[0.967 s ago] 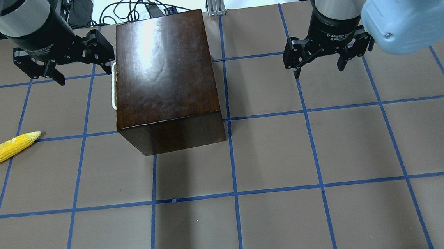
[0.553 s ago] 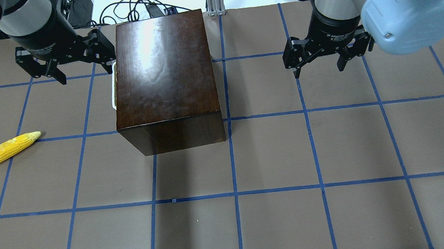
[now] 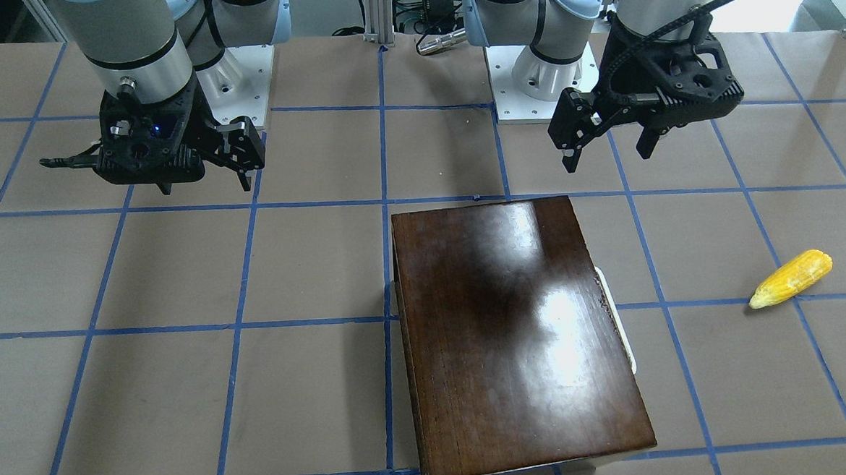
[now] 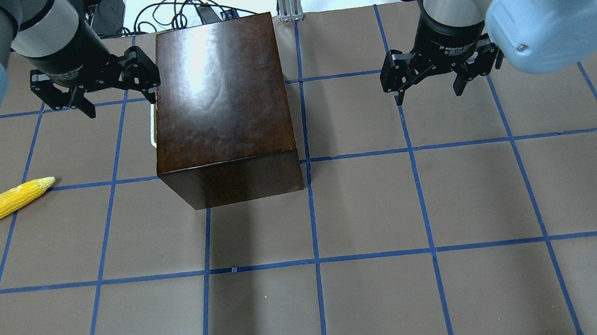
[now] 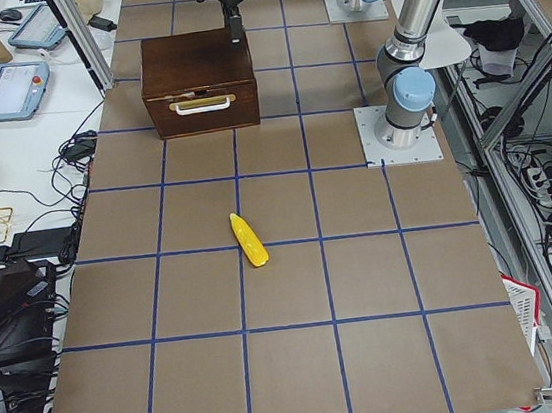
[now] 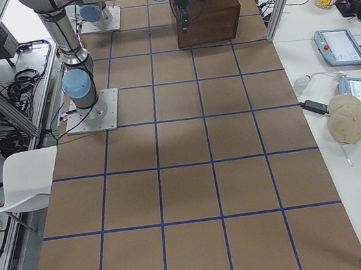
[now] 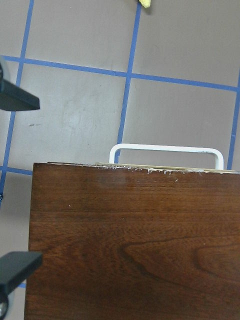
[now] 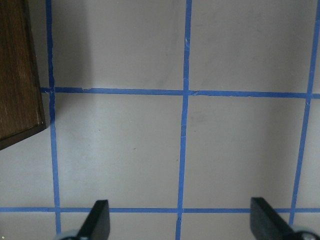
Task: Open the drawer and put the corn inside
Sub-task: 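Lower the left gripper beside the white drawer handle of the wooden cabinet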
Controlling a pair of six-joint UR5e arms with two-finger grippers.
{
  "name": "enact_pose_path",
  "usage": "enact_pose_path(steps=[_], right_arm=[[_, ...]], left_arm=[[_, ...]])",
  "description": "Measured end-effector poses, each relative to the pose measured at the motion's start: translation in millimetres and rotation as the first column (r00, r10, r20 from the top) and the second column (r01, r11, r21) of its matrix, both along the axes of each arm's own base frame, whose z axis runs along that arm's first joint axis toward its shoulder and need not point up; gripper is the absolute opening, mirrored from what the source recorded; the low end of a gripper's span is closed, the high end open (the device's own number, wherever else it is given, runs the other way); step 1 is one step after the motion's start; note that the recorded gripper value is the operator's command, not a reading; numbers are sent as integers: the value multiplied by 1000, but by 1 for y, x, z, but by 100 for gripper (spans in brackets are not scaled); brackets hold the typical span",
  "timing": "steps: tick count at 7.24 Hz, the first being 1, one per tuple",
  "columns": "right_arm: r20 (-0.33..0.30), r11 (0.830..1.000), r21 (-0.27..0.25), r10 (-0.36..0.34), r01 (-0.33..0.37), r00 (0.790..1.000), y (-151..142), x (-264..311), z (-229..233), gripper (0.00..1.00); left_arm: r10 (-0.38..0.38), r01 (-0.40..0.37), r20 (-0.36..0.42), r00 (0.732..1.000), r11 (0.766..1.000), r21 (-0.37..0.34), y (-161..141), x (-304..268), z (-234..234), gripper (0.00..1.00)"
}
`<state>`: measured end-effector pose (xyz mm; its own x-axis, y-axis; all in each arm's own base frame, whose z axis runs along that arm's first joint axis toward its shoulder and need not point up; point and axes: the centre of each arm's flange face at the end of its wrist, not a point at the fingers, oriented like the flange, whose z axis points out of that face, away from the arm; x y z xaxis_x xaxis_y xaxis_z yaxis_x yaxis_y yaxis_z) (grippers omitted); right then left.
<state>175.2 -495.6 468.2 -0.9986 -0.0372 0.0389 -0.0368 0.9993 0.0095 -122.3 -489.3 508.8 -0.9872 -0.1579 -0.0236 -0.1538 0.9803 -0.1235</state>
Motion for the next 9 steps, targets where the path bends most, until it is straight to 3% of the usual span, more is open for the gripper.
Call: enact_pose_path(steps=[6,9], right_arm=[[0,1000,0,0,0,1000,0,0,0,100],[0,1000,0,0,0,1000,0,0,0,100]], left_arm=[[0,0,0,1000,1000,6,-2,-9,-6,100],[-49,48,7,999,998,50,4,-3,-4,100]])
